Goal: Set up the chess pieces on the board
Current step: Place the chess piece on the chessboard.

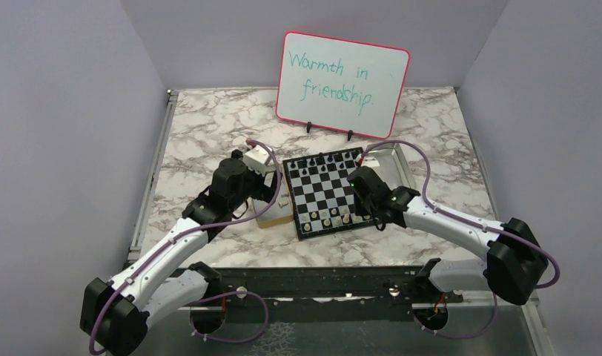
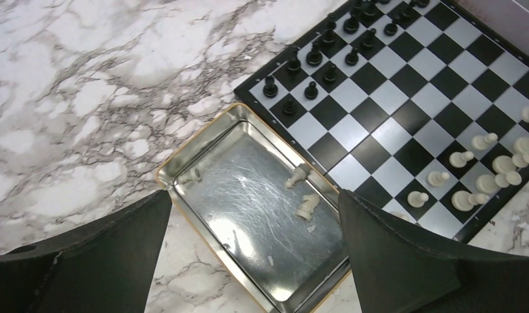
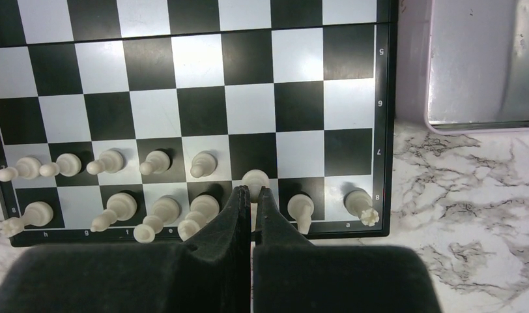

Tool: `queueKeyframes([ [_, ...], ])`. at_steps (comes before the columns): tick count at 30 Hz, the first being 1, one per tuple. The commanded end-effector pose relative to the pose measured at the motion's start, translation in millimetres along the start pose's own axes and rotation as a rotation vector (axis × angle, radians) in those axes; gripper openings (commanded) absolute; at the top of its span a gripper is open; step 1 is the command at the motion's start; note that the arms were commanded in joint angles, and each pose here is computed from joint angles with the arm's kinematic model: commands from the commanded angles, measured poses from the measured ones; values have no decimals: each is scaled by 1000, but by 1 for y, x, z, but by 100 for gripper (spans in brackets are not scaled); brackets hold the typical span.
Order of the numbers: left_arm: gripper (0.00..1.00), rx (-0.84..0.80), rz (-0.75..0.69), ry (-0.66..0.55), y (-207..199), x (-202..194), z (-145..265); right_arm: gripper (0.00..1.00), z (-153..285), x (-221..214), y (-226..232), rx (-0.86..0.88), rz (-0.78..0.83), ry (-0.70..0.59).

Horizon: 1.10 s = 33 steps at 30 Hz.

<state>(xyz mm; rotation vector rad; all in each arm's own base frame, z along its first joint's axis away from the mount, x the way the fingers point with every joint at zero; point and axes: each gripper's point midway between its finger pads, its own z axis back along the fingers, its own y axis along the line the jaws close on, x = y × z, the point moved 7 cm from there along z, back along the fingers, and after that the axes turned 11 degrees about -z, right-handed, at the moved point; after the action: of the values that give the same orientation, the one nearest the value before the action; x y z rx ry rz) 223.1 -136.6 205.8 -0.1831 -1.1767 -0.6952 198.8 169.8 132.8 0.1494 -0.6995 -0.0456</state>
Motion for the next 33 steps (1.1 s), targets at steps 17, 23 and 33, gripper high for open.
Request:
queueKeyframes([
  [17,99,119,25,-12,13,5,14,1,-14,10,13,46,-56,18],
  [23,99,115,23,-9,13,4,14,2,-18,9,13,42,-57,34],
  [33,99,110,21,-8,12,3,14,3,-23,6,13,35,-53,55],
])
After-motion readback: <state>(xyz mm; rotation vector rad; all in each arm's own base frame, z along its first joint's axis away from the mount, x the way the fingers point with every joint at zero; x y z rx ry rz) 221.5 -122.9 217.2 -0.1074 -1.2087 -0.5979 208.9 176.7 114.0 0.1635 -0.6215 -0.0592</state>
